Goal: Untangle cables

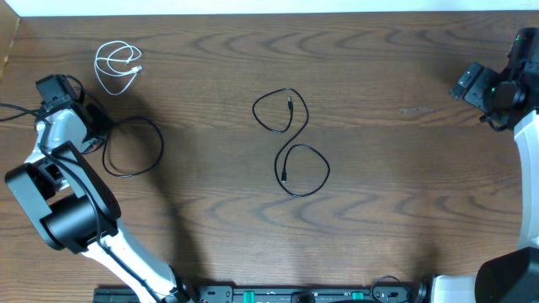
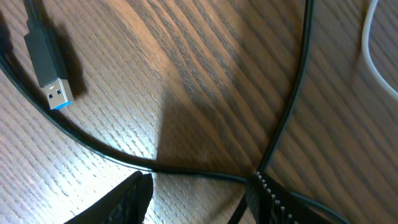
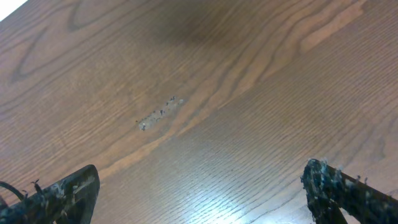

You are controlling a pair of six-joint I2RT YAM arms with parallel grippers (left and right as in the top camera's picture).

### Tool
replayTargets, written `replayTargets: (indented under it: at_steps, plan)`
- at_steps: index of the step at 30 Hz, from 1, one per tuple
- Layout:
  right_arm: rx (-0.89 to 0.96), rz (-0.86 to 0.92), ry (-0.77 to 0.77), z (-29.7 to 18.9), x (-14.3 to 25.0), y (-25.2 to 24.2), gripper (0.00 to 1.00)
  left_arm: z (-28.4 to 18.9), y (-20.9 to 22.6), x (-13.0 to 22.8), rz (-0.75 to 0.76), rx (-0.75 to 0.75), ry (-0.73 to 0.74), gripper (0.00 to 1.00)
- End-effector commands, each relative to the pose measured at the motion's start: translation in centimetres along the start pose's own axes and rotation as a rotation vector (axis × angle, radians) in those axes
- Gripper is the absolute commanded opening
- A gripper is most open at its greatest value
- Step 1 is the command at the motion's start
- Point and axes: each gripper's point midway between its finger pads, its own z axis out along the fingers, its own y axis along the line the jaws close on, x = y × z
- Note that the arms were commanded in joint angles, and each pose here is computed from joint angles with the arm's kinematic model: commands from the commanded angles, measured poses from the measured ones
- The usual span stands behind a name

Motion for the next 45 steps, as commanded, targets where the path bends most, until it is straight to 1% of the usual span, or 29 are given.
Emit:
replayTargets:
  at_steps: [1, 5, 7, 9, 12, 16, 20, 23, 25, 28, 34, 41, 44, 45]
  plan:
    - [0.01, 0.011, 0.003, 0.2, 0.1, -0.1, 0.99, 1.2, 0.6, 0.5, 0.011, -0.025, 0.015, 0.53]
    - [0.01, 0.011, 0.003, 0.2, 0.1, -0.1, 0.99, 1.3, 0.5, 0.2, 0.022, -0.018, 0.005, 0.53]
    - [0.01, 0.011, 0.003, 0.2, 0.1, -0.1, 0.99, 1.3, 0.2, 0.2, 0.074, -0.004, 0.006, 0.54]
    - [0.01, 0.011, 0.003, 0.2, 0.1, -0.1, 0.99, 1.3, -0.3, 0.2, 0.125, 0.024, 0.006, 0.64]
    - [0.01, 0.011, 0.003, 0.2, 0.1, -0.1, 0.99, 1.2, -1.4, 0.0, 0.159, 0.085, -0.002, 0.69]
    - [0.01, 0.011, 0.003, 0.2, 0.1, -0.1, 0.99, 0.9, -3.5, 0.1, 0.243, 0.208, -0.005, 0.68]
    - [0.01, 0.011, 0.003, 0.2, 0.1, -0.1, 0.99, 0.9, -3.4, 0.2, 0.333, 0.205, -0.011, 0.68]
    - [0.01, 0.011, 0.003, 0.2, 0.1, -0.1, 0.99, 1.2, -3.1, 0.9, 0.411, 0.196, 0.0, 0.65]
    - [0.01, 0.011, 0.003, 0.2, 0.1, -0.1, 0.99, 1.4, -2.9, 1.3, 0.436, 0.194, 0.006, 0.61]
    - [0.01, 0.011, 0.003, 0.2, 0.1, -0.1, 0.99, 1.6, -2.8, 1.6, 0.44, 0.192, 0.008, 0.6]
    - [0.01, 0.011, 0.003, 0.2, 0.1, -0.1, 0.99, 2.5, -1.2, 1.7, 0.438, 0.103, 0.019, 0.59]
    - [0.01, 0.011, 0.003, 0.2, 0.1, -0.1, 0.99, 3.9, -0.7, 2.7, 0.434, 0.097, 0.056, 0.57]
    - [0.01, 0.011, 0.003, 0.2, 0.1, -0.1, 0.99, 4.3, -0.6, 3.0, 0.433, 0.095, 0.065, 0.36]
    - [0.01, 0.011, 0.003, 0.2, 0.1, -0.1, 0.99, 4.3, -0.5, 2.9, 0.431, 0.095, 0.061, 0.3]
